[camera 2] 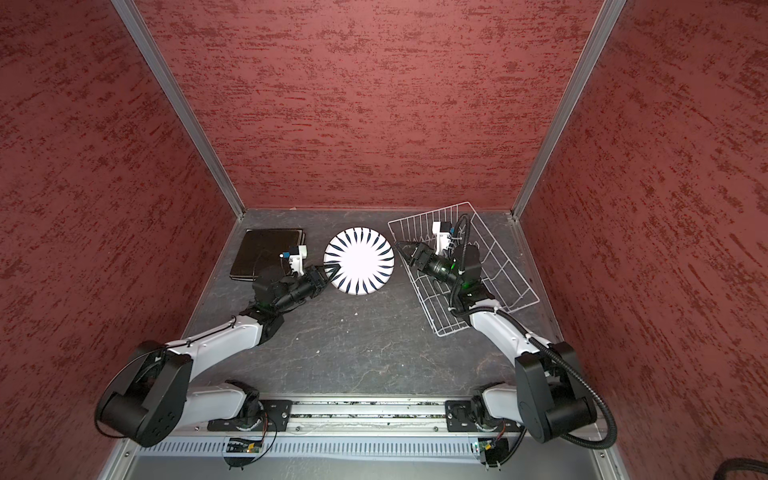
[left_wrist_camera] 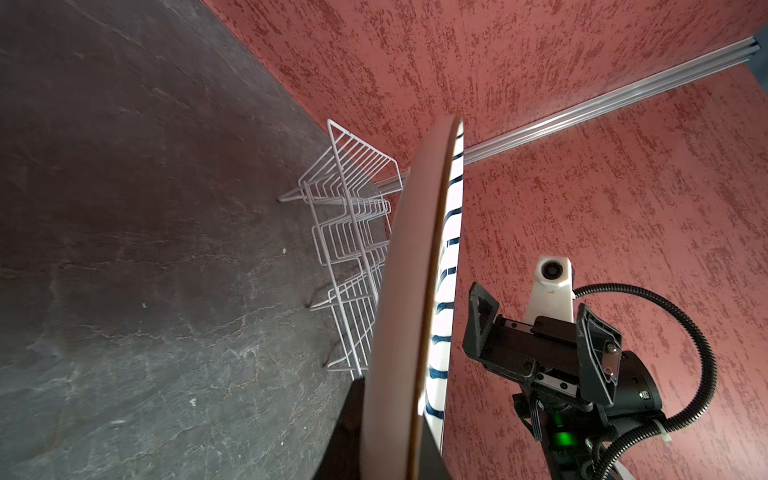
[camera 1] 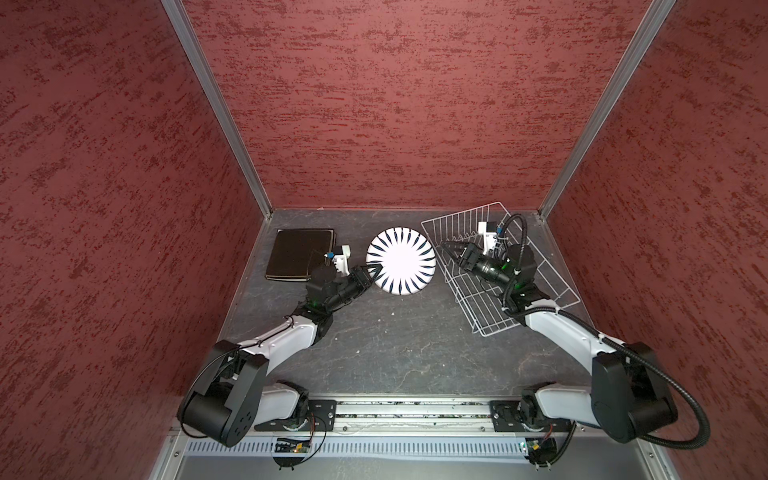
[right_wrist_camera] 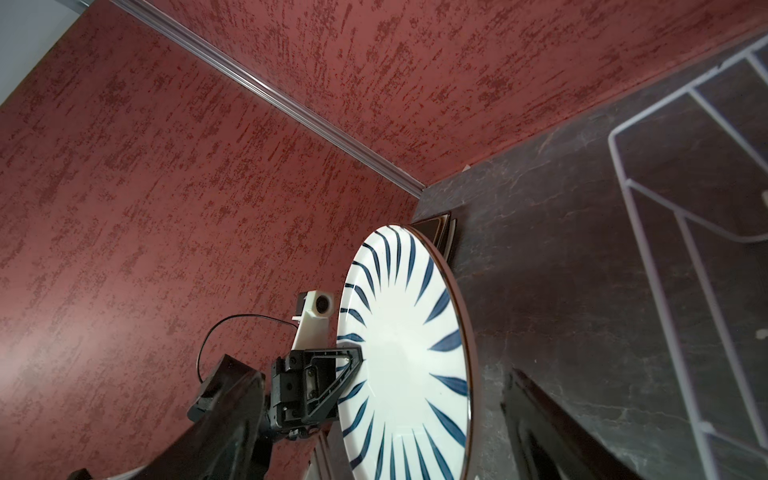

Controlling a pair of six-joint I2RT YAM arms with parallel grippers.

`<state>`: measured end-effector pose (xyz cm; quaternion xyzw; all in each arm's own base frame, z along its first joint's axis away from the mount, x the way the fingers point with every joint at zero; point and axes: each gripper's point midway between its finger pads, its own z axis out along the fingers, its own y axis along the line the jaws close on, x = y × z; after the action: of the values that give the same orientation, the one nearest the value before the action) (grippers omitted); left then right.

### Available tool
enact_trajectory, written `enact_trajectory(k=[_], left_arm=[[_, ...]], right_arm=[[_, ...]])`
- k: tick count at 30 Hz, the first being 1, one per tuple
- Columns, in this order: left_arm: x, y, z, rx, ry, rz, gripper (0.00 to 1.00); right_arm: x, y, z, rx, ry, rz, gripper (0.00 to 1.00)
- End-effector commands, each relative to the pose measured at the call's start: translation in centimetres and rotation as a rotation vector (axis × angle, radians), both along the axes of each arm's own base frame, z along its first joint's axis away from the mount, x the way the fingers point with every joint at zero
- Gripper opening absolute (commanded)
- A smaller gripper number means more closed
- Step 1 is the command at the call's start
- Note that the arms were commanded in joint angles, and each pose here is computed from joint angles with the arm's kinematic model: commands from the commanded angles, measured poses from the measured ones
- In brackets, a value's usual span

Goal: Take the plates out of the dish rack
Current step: 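Open the right gripper and draw back while the left gripper lowers the plate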

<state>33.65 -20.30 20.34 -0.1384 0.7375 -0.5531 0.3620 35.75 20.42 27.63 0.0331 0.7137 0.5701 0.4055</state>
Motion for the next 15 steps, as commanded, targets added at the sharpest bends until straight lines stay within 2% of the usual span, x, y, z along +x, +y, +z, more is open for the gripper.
enact_trajectory(k=[1, 15], left_arm=[[0.2, 1.1, 4.2, -0.035, -0.15, 0.039, 0.0], [3.4, 4.3, 0.0, 0.013, -0.023, 0.23, 0.0]], right_arm=[[0.1, -1.1, 1.3, -0.024, -0.052, -0.049, 0.99], [-0.2, -3.3, 2.0, -0.116, -0.09, -0.122, 0.99]])
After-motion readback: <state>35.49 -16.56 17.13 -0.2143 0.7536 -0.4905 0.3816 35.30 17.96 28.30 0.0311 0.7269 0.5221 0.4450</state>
